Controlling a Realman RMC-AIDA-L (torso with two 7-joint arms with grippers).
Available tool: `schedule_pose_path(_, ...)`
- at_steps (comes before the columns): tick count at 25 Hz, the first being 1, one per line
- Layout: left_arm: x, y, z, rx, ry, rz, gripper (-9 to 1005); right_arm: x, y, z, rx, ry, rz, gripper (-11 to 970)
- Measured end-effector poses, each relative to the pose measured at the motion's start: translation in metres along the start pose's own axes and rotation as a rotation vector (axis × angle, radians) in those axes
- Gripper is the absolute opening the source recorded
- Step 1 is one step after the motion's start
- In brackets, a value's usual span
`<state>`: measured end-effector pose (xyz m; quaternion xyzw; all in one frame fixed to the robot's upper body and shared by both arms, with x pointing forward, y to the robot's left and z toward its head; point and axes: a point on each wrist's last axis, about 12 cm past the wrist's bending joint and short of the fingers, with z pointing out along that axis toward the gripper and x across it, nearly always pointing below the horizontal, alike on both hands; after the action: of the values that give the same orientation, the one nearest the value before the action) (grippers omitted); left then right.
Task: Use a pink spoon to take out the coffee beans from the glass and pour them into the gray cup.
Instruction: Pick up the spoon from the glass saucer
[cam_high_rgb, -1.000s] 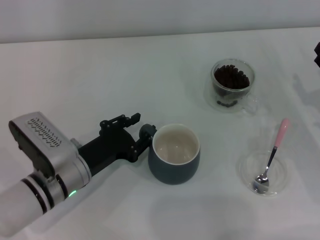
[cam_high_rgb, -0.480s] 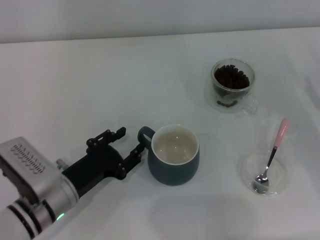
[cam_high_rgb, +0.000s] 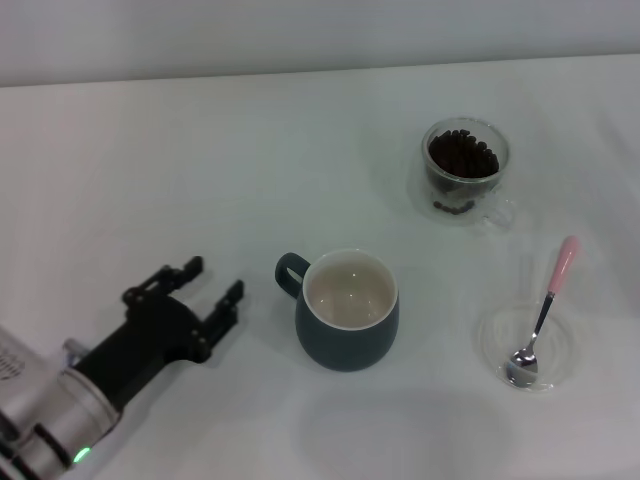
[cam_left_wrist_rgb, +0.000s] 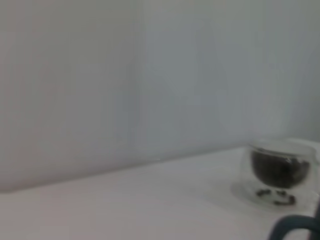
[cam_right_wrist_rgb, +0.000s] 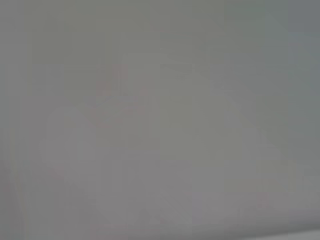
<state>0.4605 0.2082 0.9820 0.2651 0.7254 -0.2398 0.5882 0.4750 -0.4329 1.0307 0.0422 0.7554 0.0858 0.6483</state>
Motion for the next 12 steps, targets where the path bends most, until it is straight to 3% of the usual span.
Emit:
schedule_pose_path(7, -0.003, 0.015, -0.017, -0.081, -0.080, -0.012, 586, -0.027, -0.024, 0.002, -0.117, 0.217, 0.215, 777)
schedule_pose_path(12, -0.006, 0.022, -0.018, -0.103, -0.092, -0.007, 588, -0.035, -0.016, 0.006, -0.266, 0.356, 0.338, 776)
